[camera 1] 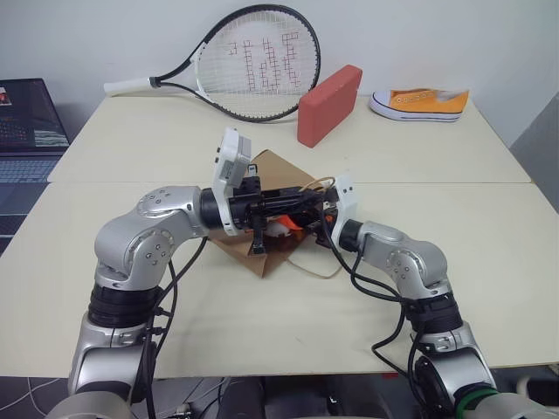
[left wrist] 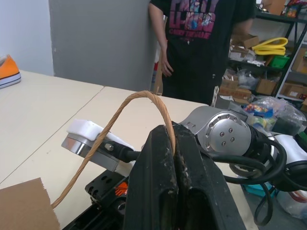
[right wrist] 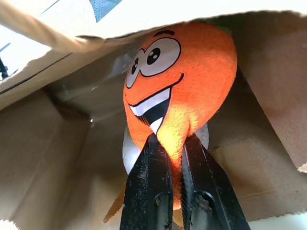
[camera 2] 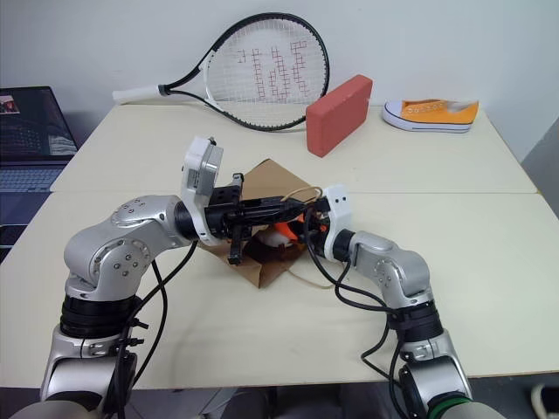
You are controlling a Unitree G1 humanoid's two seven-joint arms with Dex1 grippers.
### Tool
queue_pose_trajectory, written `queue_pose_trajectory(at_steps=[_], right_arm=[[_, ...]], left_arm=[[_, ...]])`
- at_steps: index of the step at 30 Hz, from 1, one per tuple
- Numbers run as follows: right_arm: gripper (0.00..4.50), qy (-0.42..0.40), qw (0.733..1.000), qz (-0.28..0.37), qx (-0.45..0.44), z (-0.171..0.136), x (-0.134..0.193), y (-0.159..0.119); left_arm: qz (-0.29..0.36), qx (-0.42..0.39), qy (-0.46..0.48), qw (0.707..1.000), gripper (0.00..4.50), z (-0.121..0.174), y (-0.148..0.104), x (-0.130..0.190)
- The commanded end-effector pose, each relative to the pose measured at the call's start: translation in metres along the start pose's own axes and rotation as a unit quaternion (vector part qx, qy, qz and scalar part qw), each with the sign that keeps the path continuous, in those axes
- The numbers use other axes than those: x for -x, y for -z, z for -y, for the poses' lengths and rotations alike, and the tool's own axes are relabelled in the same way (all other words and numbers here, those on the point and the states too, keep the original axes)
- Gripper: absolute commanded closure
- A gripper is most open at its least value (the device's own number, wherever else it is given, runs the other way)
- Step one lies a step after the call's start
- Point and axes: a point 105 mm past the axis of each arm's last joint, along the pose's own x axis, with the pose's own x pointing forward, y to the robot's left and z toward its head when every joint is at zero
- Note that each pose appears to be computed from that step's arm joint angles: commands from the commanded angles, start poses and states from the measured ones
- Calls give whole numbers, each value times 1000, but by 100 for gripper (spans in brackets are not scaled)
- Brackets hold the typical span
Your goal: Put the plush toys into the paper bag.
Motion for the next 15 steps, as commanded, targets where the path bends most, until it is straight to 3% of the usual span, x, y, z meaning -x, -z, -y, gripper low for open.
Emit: queue_pose_trajectory(at_steps=[1, 10, 15], right_arm=[[331, -7, 999, 34, 20, -7, 1, -18], [2, -11, 998, 37, 41, -13, 9, -20], [2, -23, 997, 31, 61, -18, 18, -22]], left_arm=[[3, -18, 10, 1000, 450, 6, -8, 0], [5, -21, -15, 1000, 450, -3, -9, 4], [7, -24, -21, 999, 450, -4, -10, 5]])
